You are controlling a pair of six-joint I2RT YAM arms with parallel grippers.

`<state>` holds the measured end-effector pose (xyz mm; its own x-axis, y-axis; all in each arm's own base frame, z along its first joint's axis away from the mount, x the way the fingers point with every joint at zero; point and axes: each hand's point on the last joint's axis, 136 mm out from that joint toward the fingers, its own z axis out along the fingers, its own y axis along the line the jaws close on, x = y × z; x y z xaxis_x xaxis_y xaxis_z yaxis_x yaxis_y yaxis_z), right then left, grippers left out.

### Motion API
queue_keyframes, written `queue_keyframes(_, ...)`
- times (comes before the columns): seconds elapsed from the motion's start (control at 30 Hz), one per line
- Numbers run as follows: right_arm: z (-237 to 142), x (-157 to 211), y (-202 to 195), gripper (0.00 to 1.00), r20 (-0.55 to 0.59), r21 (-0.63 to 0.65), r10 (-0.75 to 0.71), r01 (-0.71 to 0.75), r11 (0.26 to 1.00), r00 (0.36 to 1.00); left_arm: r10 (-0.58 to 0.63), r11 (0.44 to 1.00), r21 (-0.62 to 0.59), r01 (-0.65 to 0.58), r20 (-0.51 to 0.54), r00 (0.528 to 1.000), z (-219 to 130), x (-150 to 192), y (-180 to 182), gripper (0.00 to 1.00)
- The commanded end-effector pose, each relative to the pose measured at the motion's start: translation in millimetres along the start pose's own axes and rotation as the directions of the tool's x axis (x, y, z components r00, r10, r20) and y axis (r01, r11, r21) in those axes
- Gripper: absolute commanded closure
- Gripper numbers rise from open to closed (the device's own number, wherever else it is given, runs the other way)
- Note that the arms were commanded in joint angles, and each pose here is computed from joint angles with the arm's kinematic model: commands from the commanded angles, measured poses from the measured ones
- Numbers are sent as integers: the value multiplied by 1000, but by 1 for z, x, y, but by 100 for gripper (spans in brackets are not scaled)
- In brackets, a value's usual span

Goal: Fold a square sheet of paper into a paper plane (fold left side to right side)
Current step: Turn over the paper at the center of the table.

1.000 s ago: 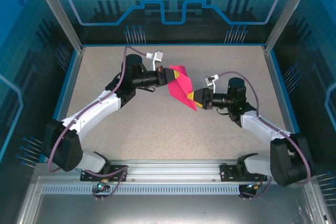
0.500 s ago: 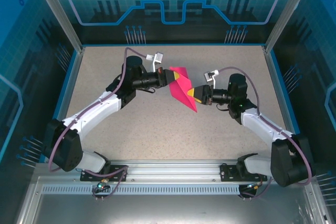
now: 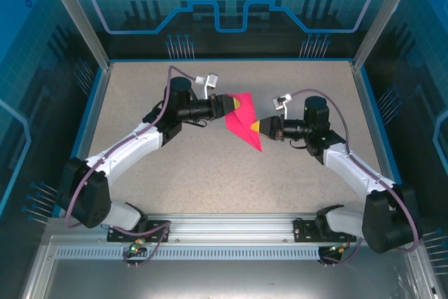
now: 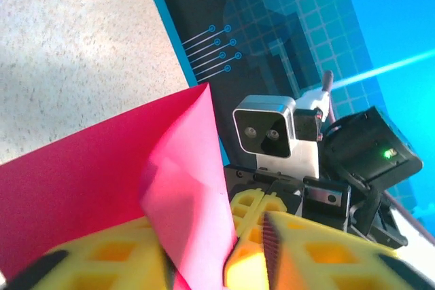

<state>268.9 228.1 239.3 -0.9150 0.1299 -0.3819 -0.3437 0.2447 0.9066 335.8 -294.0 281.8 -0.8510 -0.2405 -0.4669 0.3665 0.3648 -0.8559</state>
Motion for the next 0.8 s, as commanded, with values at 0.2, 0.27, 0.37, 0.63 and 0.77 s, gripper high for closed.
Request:
queue_keyframes(0.2, -25, 14, -37, 100, -156, 550, -240, 286, 784, 958, 104, 936, -343, -77, 63, 993, -62, 1, 36, 13)
queue_keyframes(0.27, -32, 14, -49, 100, -232, 675, -283, 363, 642, 931, 134, 894, -441, -81, 89, 987, -82, 1, 43, 10)
queue_keyframes(0.37, -44, 10, -72, 100, -370, 824, -300, 459, 331, 879, 157, 829, -556, -57, 134, 978, -110, 1, 54, 7)
queue_keyframes(0.63, -28, -1, -104, 100, -701, 706, -157, 645, -291, 696, 173, 759, -651, 1, 203, 964, -147, 12, 67, 3)
queue_keyframes(0.77, -2, 3, -124, 100, -774, 611, -97, 698, -373, 626, 177, 748, -664, 3, 204, 963, -154, 15, 67, 1)
